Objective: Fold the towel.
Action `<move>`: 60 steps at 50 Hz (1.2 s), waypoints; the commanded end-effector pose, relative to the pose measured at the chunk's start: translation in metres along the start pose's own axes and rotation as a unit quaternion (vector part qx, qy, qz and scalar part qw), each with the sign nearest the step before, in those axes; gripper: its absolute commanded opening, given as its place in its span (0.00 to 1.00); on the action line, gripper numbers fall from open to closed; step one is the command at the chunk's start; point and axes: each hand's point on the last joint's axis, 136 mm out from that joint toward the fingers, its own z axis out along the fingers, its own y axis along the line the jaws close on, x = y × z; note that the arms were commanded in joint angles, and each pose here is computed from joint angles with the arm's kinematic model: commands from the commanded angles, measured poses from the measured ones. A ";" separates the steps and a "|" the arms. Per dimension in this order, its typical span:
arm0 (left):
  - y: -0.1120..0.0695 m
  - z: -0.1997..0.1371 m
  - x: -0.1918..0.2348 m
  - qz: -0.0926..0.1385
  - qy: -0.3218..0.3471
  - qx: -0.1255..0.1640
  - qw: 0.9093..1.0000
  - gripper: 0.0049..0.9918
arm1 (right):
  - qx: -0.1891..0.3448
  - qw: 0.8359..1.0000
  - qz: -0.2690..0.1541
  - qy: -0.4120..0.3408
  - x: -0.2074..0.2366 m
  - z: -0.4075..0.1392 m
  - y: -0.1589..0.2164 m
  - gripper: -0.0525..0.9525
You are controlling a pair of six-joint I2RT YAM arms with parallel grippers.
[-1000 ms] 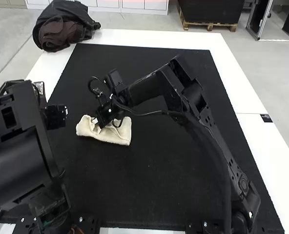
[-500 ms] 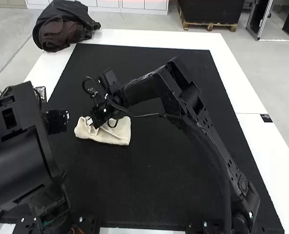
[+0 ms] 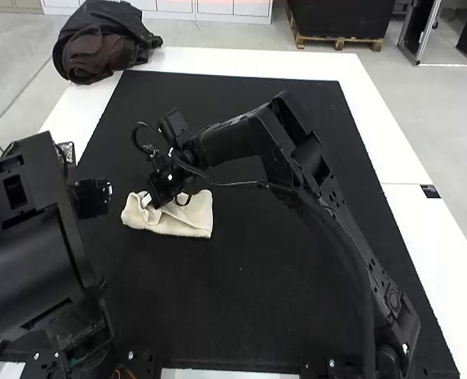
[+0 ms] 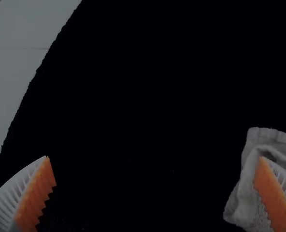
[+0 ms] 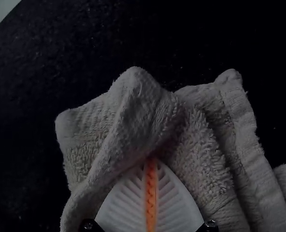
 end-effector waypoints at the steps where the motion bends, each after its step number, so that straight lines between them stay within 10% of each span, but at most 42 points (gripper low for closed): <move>1: 0.000 -0.004 -0.021 0.004 -0.025 0.004 1.000 0.97 | -0.018 0.999 -0.013 -0.050 -0.053 -0.040 0.026 0.03; 22: -0.004 -0.014 -0.024 0.004 -0.028 0.003 1.000 0.97 | -0.027 0.998 0.016 -0.049 -0.075 -0.068 0.034 0.04; 28: -0.004 -0.017 -0.029 0.006 -0.037 0.001 0.999 0.97 | -0.017 0.998 0.026 -0.060 -0.092 -0.088 0.023 0.21; 40: 0.000 -0.029 -0.079 0.026 -0.086 -0.008 0.996 0.97 | 0.015 0.996 0.008 -0.088 -0.136 -0.157 -0.004 0.96; 60: -0.045 -0.063 -0.198 0.037 -0.178 0.039 0.983 0.97 | 0.054 0.977 -0.012 -0.205 -0.216 -0.316 -0.002 0.97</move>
